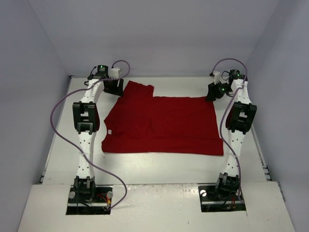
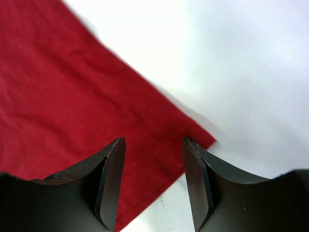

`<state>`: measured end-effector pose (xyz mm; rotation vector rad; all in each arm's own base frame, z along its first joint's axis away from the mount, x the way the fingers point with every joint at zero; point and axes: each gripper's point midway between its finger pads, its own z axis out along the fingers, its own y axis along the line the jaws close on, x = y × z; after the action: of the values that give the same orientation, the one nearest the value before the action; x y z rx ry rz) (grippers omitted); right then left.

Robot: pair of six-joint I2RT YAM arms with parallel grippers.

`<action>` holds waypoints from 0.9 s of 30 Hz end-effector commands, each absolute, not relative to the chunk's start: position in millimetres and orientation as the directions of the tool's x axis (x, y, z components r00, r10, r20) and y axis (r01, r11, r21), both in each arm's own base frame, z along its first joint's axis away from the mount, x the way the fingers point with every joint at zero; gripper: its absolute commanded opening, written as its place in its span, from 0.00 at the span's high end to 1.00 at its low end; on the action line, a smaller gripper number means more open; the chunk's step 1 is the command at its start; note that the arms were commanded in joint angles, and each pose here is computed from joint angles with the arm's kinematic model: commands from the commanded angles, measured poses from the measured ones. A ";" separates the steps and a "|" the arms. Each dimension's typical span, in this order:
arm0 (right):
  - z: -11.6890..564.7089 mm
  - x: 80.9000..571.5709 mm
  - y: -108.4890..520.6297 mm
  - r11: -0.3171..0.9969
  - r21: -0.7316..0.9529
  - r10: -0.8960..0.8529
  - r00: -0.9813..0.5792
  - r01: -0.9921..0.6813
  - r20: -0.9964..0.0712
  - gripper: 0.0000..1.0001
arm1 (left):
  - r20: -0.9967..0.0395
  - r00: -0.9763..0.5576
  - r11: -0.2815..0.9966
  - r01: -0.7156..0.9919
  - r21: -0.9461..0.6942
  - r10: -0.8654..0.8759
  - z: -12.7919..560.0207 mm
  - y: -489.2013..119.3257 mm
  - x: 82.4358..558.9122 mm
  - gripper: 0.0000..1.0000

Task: Fold and stack the t-shirts
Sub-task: Grap the side of the flattened tshirt furthest away from the robot with both arms

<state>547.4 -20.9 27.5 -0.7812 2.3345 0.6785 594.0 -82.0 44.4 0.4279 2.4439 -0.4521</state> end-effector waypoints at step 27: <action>123.8 562.7 -29.7 0.713 0.142 -0.327 -0.505 -0.687 -0.799 0.53 | -0.614 -0.776 0.855 0.412 -0.315 0.148 64.4 -99.7 576.5 0.82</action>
<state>556.5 -17.3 41.5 -0.7078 2.2720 0.7050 584.6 -98.0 41.0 0.3954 2.4435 -0.5885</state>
